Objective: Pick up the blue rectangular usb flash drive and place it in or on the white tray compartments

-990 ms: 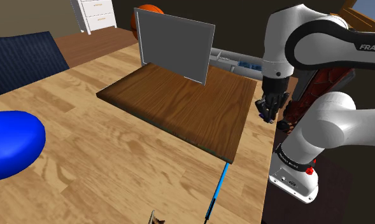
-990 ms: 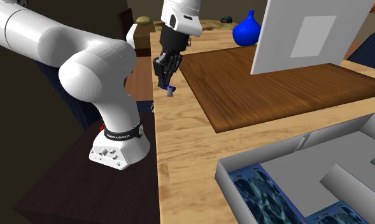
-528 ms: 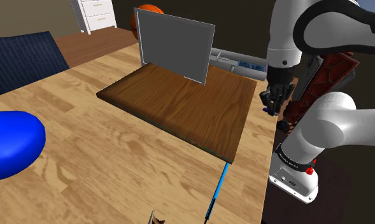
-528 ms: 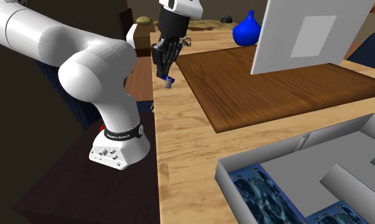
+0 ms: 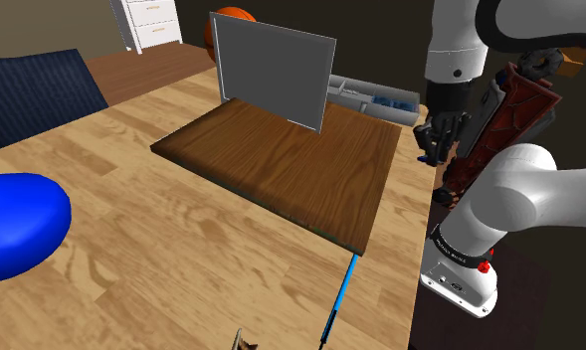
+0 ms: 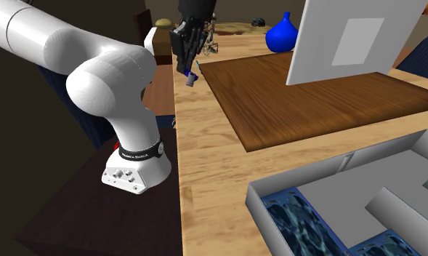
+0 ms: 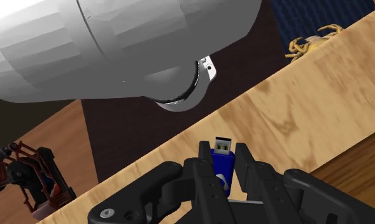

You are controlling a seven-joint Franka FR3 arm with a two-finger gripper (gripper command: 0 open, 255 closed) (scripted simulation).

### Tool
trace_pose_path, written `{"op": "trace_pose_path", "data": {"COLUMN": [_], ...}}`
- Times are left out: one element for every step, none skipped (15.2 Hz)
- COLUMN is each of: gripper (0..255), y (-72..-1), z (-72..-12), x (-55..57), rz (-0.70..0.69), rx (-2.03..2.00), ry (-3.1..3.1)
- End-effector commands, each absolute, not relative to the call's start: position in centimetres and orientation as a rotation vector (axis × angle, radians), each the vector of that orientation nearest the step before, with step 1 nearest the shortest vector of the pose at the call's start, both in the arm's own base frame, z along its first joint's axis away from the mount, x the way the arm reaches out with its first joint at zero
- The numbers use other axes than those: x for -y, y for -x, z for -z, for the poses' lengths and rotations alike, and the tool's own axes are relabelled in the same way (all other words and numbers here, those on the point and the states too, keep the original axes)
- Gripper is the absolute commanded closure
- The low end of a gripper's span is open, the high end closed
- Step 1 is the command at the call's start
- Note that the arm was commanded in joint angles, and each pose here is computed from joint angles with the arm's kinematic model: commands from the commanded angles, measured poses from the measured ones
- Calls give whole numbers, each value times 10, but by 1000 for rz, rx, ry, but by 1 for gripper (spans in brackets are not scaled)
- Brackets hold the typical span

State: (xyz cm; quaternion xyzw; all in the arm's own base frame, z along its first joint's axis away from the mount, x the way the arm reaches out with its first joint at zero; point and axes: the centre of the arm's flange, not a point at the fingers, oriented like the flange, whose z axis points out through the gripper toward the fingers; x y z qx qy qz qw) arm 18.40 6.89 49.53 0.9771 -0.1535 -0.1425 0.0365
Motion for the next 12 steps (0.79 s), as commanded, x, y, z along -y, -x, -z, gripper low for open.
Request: {"op": "trace_pose_path", "data": {"gripper": [255,255,255,255,255,255,255,255,255,255,255,255], "y": [-184,-184,-184,-184,-184,-194,-205,-215,-226,-236,-246,-257], "z": [-507,-512,-517,-522,-526,-527,-527,-528,-528,-529,-529,-530], "x": [-68,-68,-68,-68,-68,-60,-52,-44,-36,-28,-20,-12], "rz": [438,438,438,438,438,438,438,438,438,438,438,438], "rx": [471,471,471,471,471,471,471,471,471,471,471,471], "ry": [-3000,-3000,-3000,-3000,-3000,-3000,-3000,-3000,-3000,-3000,-3000,-3000]}}
